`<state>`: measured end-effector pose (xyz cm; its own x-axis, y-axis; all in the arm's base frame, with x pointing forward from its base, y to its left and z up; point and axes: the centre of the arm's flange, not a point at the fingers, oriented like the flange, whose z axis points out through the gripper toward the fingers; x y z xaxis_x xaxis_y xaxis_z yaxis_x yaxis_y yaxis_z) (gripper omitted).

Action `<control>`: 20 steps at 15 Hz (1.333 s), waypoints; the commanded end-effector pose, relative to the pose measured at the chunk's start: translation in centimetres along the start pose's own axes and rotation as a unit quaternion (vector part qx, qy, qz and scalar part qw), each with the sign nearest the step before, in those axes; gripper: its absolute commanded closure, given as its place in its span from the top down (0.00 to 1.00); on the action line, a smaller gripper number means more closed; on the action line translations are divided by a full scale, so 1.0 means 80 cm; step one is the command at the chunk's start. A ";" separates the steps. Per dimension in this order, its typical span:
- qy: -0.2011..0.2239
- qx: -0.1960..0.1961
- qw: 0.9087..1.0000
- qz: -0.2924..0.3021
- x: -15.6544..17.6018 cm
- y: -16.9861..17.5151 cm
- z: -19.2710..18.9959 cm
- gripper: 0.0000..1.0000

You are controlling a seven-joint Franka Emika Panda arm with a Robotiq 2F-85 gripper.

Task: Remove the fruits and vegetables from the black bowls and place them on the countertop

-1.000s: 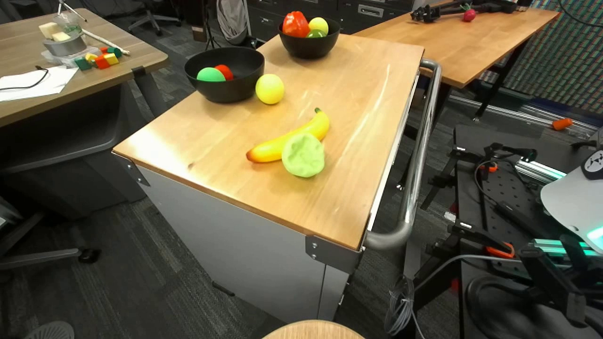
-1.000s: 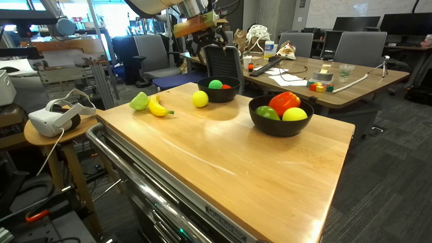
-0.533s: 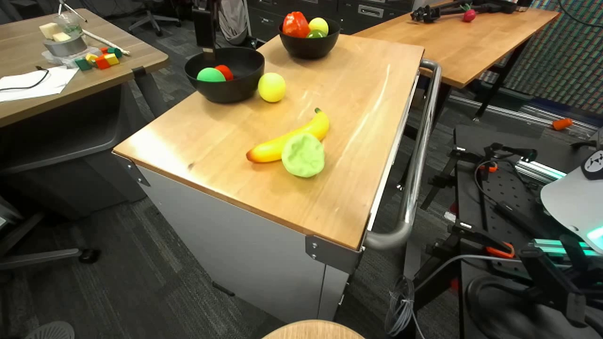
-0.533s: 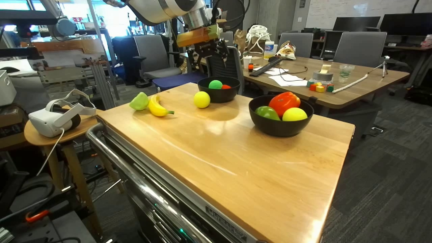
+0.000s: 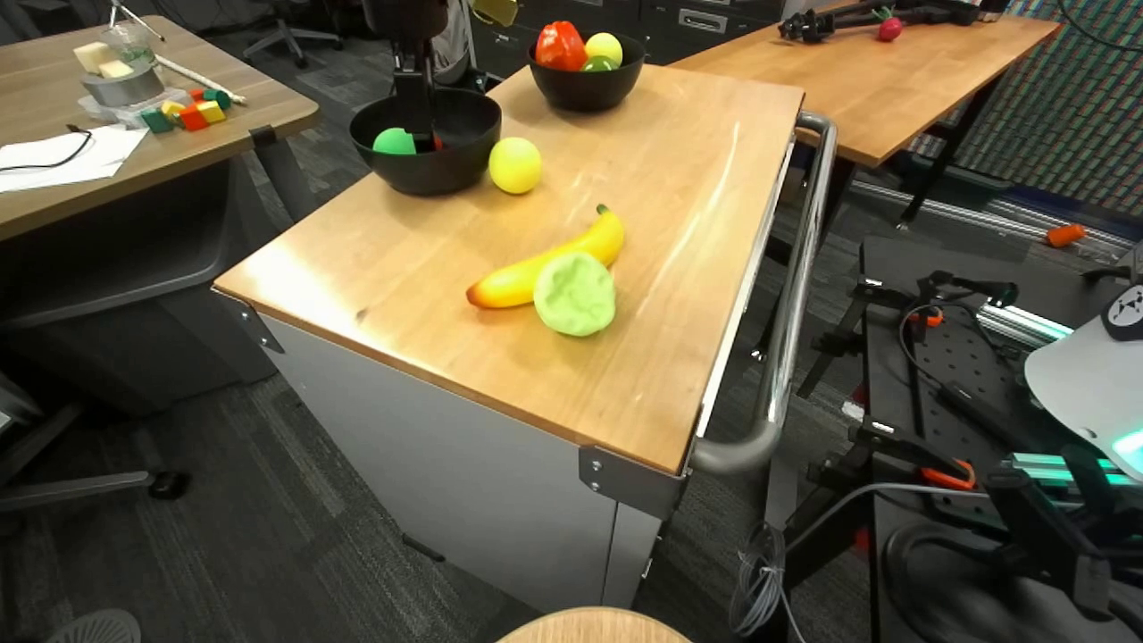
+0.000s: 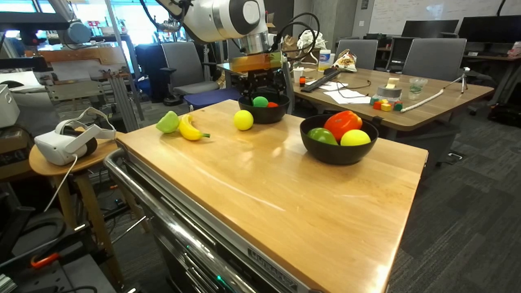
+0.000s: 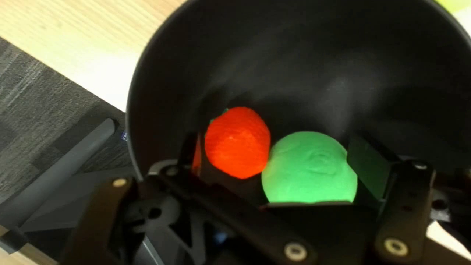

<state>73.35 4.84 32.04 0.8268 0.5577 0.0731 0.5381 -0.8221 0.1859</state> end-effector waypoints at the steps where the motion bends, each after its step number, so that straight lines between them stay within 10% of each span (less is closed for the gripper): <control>1: -0.006 0.009 1.000 -0.022 0.041 0.035 -0.006 1.00; 13: -0.048 0.052 0.997 -0.039 0.059 0.063 0.025 1.00; 20: -0.067 0.054 0.996 -0.035 0.044 0.063 0.036 0.35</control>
<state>78.07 2.90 29.64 0.7990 0.5971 -0.0710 0.6013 -0.7933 0.0957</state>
